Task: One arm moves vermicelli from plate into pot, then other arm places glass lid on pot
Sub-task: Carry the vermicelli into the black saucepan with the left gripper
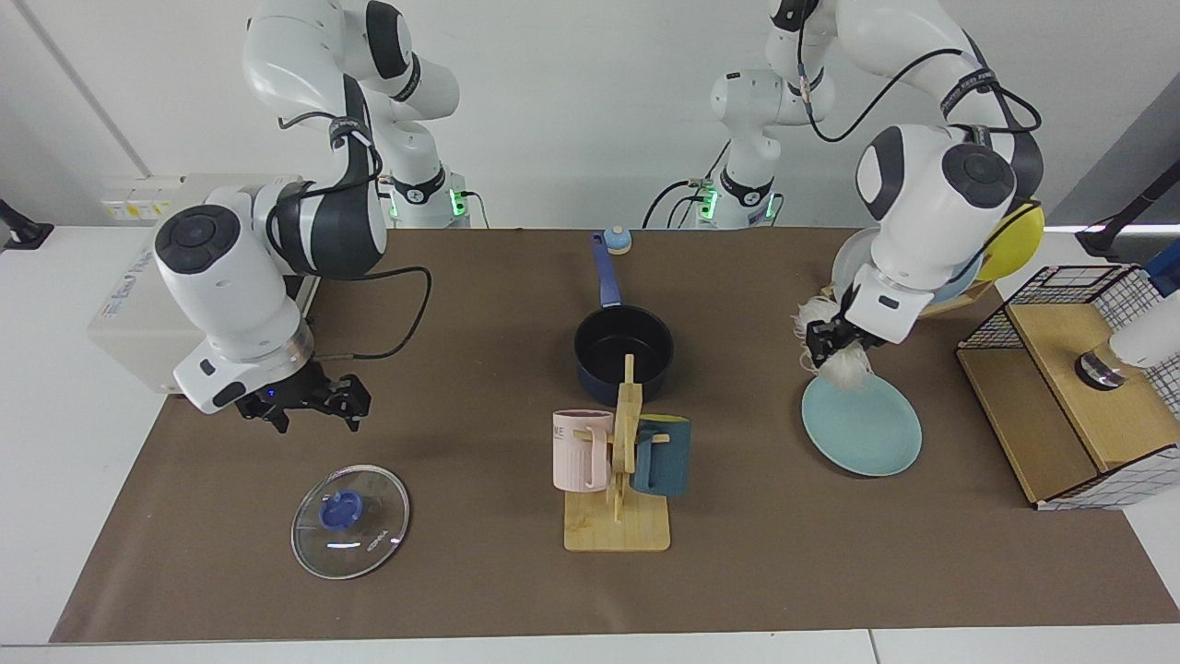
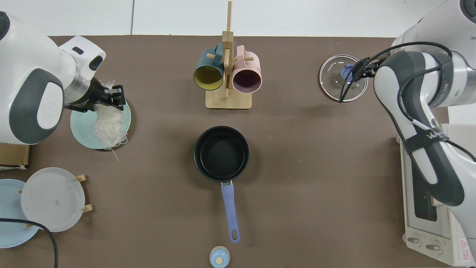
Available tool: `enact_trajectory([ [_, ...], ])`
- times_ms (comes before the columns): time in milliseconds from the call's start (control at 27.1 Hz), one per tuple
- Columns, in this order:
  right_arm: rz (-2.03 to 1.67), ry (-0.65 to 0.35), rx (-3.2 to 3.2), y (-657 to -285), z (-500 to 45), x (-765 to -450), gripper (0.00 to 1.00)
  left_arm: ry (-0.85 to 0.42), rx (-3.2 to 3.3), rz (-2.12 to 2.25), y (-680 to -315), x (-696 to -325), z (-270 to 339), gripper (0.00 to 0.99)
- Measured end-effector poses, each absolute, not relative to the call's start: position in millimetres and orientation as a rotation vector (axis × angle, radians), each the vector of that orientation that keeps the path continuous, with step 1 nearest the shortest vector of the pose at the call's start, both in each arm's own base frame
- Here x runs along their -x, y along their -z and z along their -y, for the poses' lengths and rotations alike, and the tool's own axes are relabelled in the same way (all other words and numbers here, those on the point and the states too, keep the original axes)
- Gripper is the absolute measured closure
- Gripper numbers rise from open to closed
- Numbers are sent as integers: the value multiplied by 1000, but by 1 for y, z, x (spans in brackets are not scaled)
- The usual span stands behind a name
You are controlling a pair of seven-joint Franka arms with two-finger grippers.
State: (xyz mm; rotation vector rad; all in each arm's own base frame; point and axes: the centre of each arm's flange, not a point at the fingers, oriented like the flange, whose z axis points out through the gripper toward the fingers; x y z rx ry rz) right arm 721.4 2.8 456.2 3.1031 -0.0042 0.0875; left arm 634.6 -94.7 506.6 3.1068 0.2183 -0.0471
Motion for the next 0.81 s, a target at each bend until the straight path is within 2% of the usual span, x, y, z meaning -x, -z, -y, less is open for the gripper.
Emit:
enact_trajectory([
  [147,18,-88,-3102,-436,5,-729,0,53,-3085,-243,-518,-617,149,551],
  [368,31,-53,-3100,-410,18,-735,0,47,-3040,-275,-506,-591,235,551],
  [479,27,-81,-3099,-401,18,-741,0,11,-2998,-316,-491,-576,279,551],
  [626,18,-114,-3098,-387,14,-749,0,24,-2985,-305,-465,-552,322,551],
  [811,8,-141,-3097,-368,12,-756,0,61,-2998,-276,-431,-536,340,551],
])
